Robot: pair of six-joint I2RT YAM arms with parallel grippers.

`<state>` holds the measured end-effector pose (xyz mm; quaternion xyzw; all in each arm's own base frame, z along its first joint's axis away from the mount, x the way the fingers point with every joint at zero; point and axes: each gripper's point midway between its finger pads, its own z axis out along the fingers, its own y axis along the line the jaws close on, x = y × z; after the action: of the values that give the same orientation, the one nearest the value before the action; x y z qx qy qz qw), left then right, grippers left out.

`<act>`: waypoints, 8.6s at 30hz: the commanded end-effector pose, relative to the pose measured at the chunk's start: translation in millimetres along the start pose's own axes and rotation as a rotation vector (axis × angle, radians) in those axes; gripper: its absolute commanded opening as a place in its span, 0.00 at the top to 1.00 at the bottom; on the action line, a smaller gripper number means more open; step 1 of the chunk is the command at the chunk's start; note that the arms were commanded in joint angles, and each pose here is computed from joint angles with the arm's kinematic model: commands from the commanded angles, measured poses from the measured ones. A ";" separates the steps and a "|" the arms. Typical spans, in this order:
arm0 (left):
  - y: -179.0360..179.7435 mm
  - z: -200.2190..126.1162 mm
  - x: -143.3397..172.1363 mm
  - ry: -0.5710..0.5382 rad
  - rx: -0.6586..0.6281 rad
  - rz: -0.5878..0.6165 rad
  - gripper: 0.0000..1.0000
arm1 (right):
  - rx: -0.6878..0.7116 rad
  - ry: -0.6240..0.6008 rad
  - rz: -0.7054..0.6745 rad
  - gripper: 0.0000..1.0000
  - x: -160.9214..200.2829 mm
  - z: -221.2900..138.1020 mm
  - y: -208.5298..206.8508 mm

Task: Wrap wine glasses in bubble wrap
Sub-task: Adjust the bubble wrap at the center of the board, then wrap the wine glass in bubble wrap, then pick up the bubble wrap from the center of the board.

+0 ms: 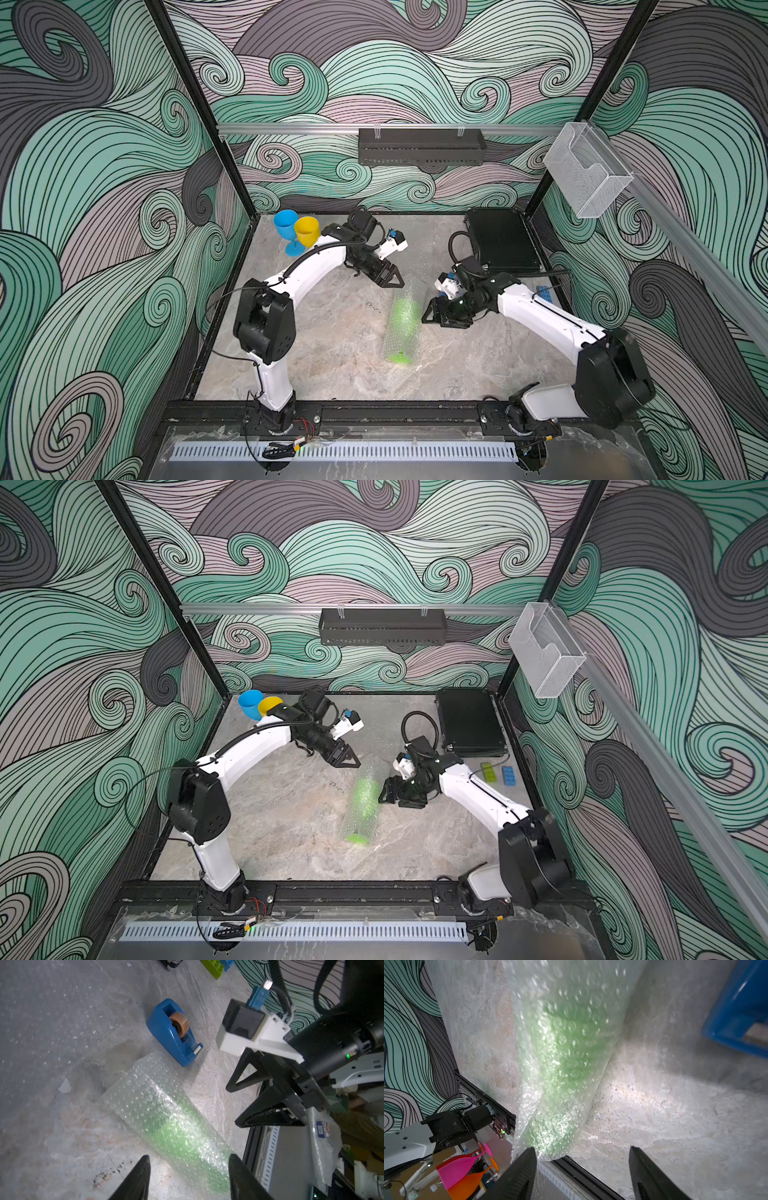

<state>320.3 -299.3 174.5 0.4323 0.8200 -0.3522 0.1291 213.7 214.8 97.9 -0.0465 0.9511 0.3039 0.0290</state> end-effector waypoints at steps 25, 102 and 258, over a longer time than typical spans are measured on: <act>-1.1 62.0 7.8 0.194 0.287 0.229 0.45 | -0.078 -0.013 -0.335 0.70 96.9 25.7 43.2; -20.6 -48.6 52.7 0.057 -0.435 0.846 1.00 | 0.034 -0.533 -0.169 0.05 -22.6 -96.1 42.9; 2.6 0.5 131.8 0.063 -0.331 -0.331 1.00 | 0.195 -0.028 -0.536 0.58 -36.9 -37.7 144.2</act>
<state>253.4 -235.6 112.0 0.2594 0.9180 -0.2688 0.1335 236.7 319.9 210.7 -0.2938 0.9286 0.1882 0.1261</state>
